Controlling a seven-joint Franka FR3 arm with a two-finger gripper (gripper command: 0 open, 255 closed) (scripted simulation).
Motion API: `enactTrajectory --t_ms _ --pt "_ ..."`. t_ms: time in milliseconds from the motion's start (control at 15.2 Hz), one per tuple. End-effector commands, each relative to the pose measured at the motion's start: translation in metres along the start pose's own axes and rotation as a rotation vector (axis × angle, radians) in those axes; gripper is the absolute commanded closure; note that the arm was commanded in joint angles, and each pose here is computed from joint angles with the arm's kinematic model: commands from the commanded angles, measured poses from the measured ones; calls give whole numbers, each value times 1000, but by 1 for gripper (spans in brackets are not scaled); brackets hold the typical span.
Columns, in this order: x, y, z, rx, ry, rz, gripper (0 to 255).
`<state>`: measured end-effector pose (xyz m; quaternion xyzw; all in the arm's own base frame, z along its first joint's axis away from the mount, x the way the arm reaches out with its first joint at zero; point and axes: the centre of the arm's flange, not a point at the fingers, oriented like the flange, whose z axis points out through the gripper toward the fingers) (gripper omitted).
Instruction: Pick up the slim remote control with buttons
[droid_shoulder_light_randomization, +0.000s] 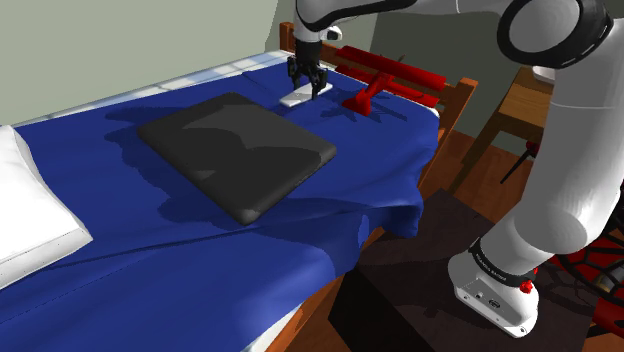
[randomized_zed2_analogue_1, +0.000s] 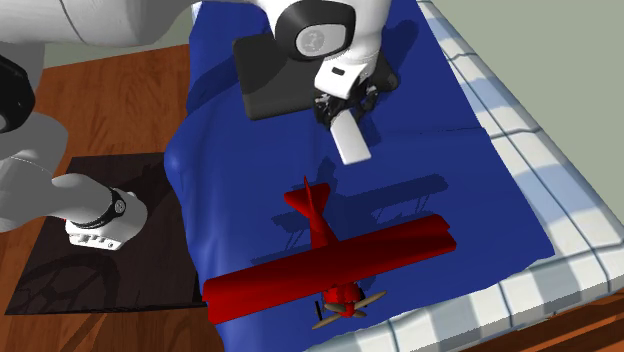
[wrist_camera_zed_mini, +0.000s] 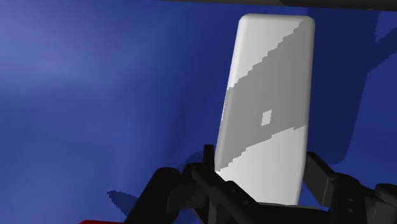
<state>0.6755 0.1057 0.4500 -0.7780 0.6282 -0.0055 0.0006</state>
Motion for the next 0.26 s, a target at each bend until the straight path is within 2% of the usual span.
enactTrajectory --t_ms 0,198 --pt "-1 -1 -12 0 0 0 255" --pt "-1 -1 -18 0 0 0 255"
